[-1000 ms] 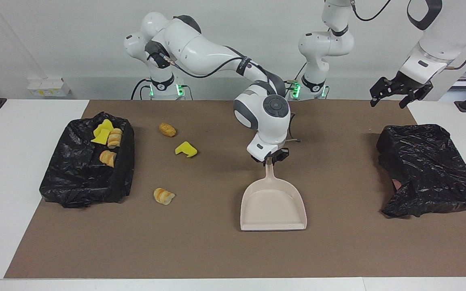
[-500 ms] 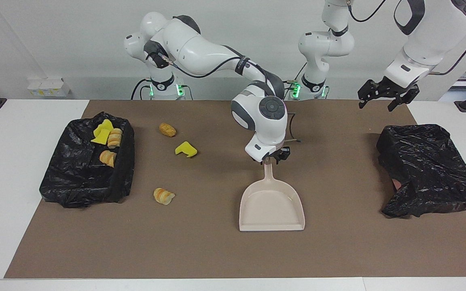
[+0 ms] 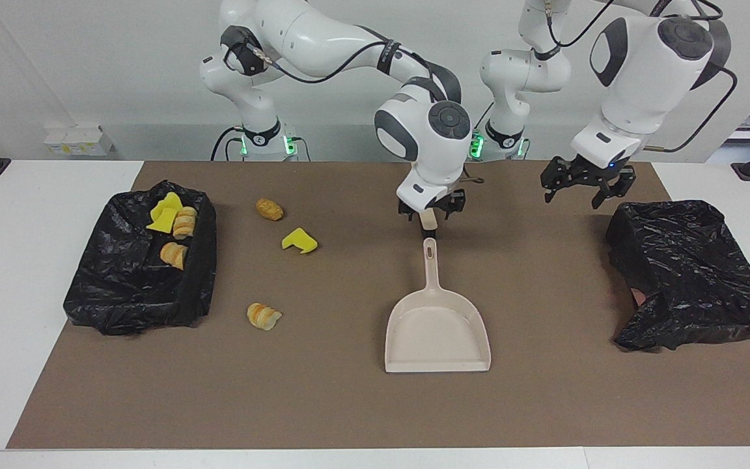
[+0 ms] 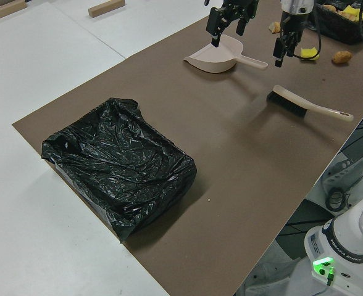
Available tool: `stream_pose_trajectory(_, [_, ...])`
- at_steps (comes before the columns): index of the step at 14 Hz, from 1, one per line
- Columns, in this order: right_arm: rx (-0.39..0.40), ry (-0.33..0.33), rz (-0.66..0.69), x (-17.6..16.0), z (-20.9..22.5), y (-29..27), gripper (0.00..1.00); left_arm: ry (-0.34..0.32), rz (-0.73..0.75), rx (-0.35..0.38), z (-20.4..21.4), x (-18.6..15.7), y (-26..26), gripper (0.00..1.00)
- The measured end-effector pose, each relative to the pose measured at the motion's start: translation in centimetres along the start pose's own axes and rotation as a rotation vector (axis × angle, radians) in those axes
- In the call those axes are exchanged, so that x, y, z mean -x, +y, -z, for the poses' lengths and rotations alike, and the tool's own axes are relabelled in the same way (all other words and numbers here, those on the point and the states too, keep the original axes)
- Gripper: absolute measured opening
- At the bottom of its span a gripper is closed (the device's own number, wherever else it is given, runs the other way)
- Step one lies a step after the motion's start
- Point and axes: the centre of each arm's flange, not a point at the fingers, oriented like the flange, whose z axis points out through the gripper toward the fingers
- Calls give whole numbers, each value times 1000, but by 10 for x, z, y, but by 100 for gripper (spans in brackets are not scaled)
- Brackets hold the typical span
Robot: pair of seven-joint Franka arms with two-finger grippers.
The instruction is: Sweep and dump trash in bin
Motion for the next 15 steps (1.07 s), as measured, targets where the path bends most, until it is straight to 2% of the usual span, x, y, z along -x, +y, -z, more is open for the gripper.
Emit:
stream_pose_trajectory(1, [13,-10,19,22,-6,-6,100,10,6,0,-9,-7,16,100])
stream_pose_trajectory(3, [11,-23,51,62,-21,-16,97,31,3,2,-29,-19,49,100])
stream_pose_trajectory(6, [-36,8,81,112,-57,-22,95,51,20,6,-68,-33,99,100])
stream_pose_trajectory(8, [-30,17,106,144,-87,-19,93,65,41,12,-102,-42,138,100])
stream_pose_trajectory(12, [21,12,123,173,-111,-4,85,62,69,11,-154,-48,174,100])
stream_pose_trajectory(14, [29,14,119,176,-113,3,66,59,77,11,-171,-45,186,100])
stream_pose_trajectory(15, [27,15,117,177,-113,4,61,57,79,10,-180,-41,191,100])
